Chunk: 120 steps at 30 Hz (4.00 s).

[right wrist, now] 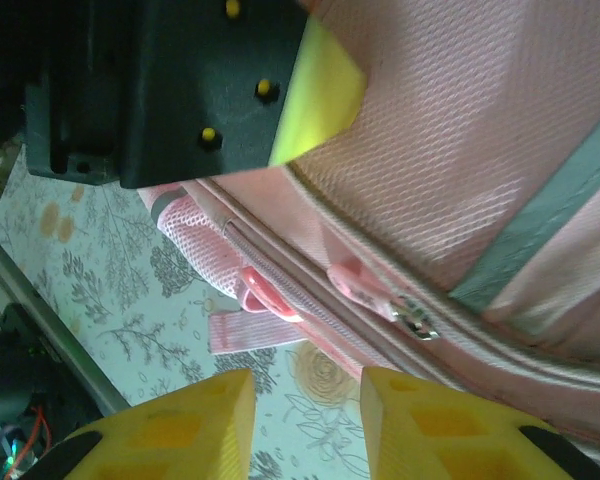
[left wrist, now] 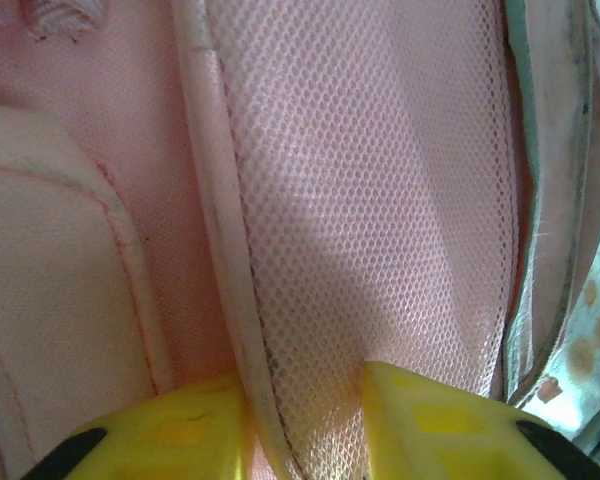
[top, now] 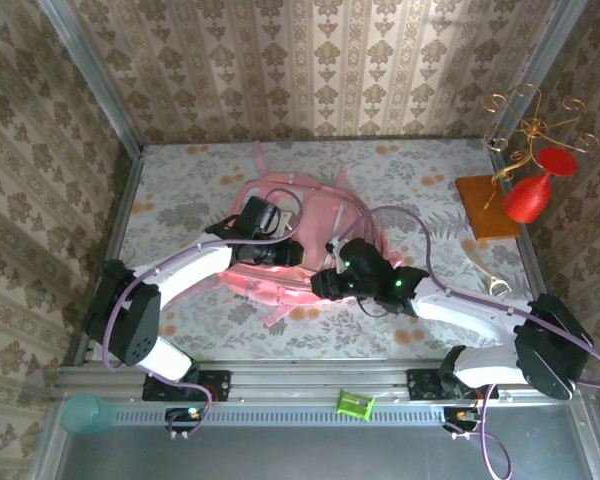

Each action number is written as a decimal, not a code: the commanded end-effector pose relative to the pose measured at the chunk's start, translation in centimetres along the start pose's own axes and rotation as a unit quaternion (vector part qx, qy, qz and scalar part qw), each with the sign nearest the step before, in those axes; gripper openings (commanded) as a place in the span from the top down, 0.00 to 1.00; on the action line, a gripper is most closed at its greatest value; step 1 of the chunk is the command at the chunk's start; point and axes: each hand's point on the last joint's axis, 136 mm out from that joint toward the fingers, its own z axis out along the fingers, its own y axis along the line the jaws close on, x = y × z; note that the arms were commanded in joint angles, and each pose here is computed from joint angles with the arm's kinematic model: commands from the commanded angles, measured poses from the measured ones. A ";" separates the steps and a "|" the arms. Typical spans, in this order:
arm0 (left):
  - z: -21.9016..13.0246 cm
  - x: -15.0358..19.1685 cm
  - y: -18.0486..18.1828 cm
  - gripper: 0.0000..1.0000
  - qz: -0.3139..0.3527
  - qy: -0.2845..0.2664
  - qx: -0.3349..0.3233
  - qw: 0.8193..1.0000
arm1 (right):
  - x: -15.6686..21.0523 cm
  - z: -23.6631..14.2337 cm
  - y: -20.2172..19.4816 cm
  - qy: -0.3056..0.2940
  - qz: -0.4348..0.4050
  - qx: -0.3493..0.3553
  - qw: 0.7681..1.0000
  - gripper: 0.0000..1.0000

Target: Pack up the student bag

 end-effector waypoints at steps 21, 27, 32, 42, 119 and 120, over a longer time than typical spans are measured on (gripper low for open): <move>0.6 0.8 -0.7 1.00 -0.020 0.004 0.051 0.999 | -0.6 3.5 -2.3 -0.167 0.173 0.175 0.955 0.55; 0.5 1.1 -0.6 1.00 -0.017 0.007 0.054 0.998 | -0.7 4.2 -3.1 -0.184 0.192 0.217 0.939 0.56; 0.4 1.1 -0.6 1.00 -0.015 0.004 0.053 0.998 | -0.9 3.7 -2.9 -0.202 0.186 0.231 0.933 0.70; 0.1 0.8 -0.6 1.00 -0.010 -0.001 0.054 0.999 | -0.2 3.1 -4.2 -0.216 0.206 0.244 0.923 0.82; -5.3 -3.9 3.0 0.55 0.059 -0.103 -0.032 0.992 | 0.7 -2.8 -5.7 0.014 -0.040 0.038 0.998 1.00; -6.0 -4.2 2.7 0.51 0.070 -0.118 -0.036 0.990 | 0.6 -2.8 -5.3 0.013 -0.043 0.029 0.999 1.00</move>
